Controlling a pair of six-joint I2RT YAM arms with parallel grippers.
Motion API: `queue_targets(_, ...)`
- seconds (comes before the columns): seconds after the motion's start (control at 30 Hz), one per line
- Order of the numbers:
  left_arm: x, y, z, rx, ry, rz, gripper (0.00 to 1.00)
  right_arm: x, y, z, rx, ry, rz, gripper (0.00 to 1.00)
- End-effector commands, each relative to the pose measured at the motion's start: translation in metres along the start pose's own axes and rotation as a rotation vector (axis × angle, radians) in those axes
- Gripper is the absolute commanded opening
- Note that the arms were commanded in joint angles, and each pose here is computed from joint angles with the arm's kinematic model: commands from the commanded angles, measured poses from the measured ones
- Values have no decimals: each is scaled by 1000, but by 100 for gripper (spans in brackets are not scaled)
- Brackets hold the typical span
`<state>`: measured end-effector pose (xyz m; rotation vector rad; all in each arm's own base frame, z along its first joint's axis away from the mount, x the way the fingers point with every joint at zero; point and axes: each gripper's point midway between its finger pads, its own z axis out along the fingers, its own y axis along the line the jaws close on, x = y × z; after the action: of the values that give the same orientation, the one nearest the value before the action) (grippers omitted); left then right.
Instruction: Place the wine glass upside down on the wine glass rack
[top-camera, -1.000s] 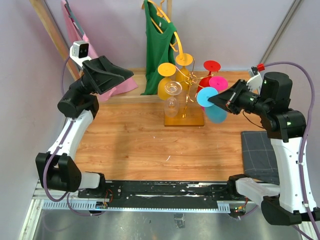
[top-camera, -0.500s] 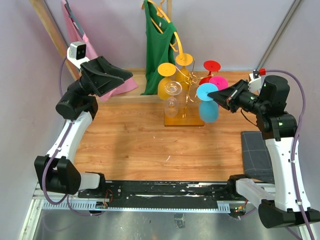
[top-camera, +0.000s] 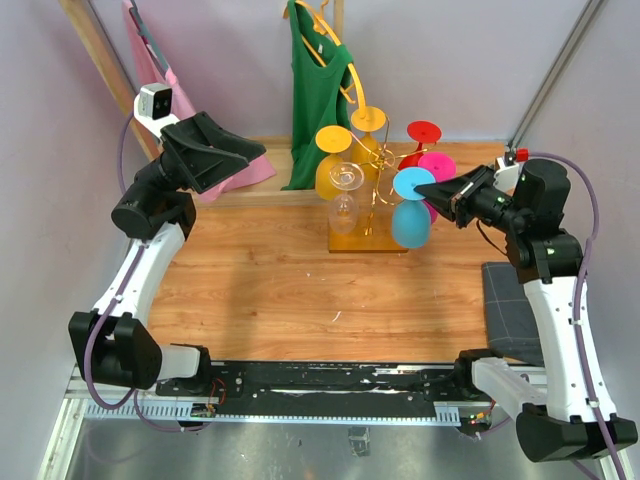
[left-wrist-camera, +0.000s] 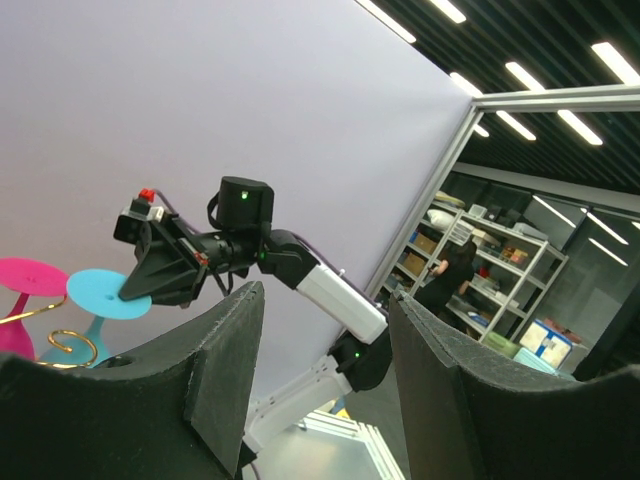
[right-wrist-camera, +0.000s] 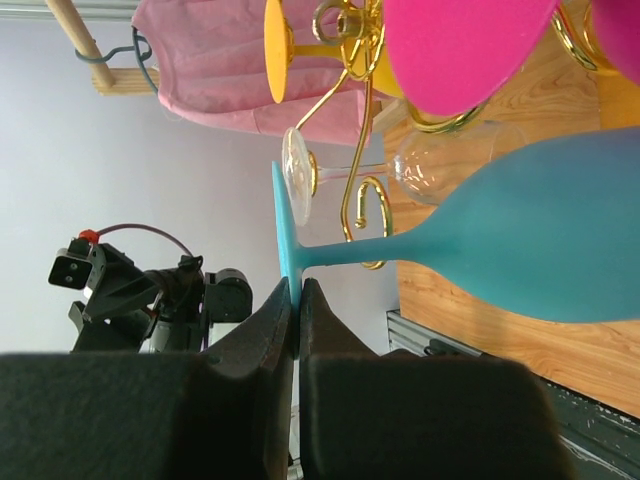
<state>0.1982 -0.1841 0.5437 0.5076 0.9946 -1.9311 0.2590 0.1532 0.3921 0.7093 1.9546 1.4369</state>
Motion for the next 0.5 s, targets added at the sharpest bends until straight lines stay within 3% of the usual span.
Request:
queue_targets(0.0,5,-13,1,38,24,66,58,-12,4,0,-37,-65,12,1)
queue_targets(0.47,6,-8,0,28,23,57,58,-26,-5,21,-41,-67,29,1)
